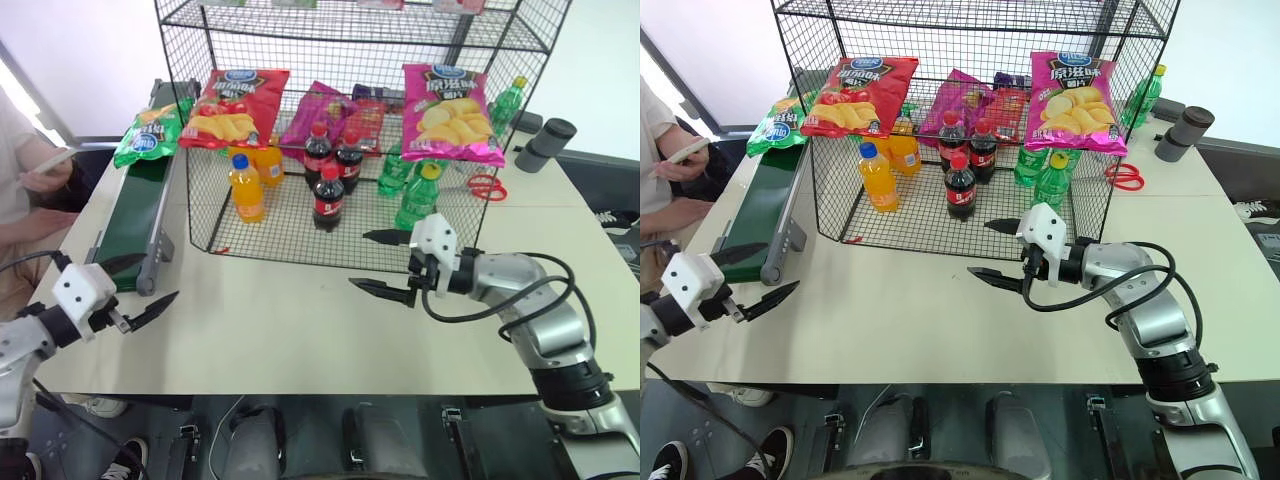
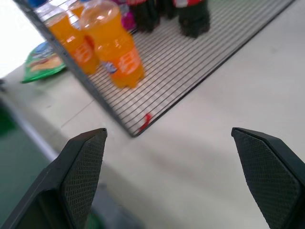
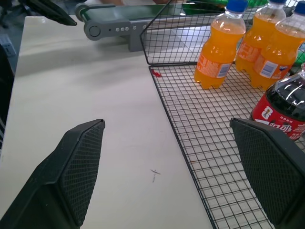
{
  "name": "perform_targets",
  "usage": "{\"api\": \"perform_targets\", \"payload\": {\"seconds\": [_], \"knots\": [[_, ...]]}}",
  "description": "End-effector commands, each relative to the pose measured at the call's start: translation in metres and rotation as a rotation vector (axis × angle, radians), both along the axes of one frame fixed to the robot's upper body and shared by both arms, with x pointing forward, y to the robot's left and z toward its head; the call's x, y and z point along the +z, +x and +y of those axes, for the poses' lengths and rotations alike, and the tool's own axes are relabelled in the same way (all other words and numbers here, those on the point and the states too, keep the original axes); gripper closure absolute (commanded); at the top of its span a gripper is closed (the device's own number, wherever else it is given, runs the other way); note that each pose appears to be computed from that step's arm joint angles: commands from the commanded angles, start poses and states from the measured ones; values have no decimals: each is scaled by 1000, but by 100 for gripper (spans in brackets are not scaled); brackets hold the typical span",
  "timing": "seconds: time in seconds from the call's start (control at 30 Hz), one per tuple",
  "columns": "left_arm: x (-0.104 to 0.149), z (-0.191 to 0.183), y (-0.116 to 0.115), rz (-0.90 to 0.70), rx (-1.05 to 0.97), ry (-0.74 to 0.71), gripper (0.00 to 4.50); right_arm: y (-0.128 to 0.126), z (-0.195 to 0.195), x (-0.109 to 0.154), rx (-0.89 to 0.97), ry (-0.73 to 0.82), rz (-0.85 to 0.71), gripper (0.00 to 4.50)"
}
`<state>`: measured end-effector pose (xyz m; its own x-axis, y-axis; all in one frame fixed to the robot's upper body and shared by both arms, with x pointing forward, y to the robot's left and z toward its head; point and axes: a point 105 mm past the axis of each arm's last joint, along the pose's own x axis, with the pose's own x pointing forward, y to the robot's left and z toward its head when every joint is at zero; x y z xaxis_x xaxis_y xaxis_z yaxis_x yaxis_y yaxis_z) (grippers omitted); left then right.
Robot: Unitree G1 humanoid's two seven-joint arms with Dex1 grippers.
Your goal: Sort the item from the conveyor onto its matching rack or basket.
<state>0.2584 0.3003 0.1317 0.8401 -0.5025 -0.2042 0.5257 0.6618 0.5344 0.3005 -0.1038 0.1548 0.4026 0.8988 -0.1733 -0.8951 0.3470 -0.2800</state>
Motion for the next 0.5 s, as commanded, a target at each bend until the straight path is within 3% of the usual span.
{"api": "perform_targets", "payload": {"seconds": [0.03, 0.5], "knots": [[22, 20, -4, -143, 74, 168, 0, 1, 20, 14, 60, 41, -68, 12], [23, 53, -12, -244, 193, 470, 0, 6, 33, 15, 95, 79, -60, 12]]}}
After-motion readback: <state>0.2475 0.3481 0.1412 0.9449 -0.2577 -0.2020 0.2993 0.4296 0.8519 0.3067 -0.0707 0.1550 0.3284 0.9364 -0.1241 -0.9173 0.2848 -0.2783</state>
